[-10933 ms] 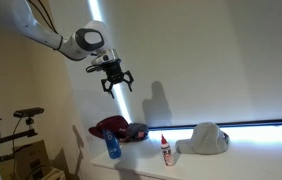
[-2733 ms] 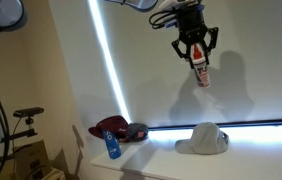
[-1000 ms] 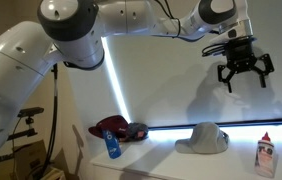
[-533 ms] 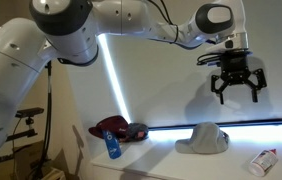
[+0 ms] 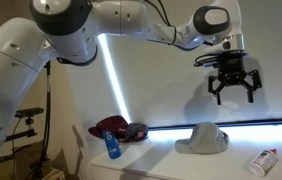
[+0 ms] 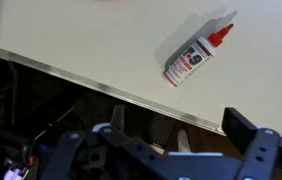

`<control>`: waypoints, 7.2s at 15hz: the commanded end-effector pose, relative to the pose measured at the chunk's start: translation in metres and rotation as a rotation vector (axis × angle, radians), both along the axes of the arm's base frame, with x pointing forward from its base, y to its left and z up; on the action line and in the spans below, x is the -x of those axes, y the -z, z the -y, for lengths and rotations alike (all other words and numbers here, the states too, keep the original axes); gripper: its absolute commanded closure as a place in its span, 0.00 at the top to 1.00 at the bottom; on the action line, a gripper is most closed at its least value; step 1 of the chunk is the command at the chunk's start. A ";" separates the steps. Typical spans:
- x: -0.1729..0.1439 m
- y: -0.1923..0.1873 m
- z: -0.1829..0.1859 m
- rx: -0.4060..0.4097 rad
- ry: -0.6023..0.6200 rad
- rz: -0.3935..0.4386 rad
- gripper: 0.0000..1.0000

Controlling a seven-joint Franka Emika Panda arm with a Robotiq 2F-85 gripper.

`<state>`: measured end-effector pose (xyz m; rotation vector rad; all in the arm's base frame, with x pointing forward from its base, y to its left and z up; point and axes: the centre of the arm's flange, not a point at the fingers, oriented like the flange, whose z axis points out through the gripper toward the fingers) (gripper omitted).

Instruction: Move the bottle to the right, remove the colorful cap and the thing under it from the window sill then put the white cap where they were

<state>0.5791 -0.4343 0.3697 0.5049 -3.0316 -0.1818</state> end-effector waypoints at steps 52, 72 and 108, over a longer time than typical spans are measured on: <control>-0.080 0.060 -0.673 0.195 -2.001 -0.081 1.00; -0.022 -0.005 -0.793 0.072 -2.007 -0.114 1.00; -0.085 0.066 -0.311 0.508 -0.495 0.340 1.00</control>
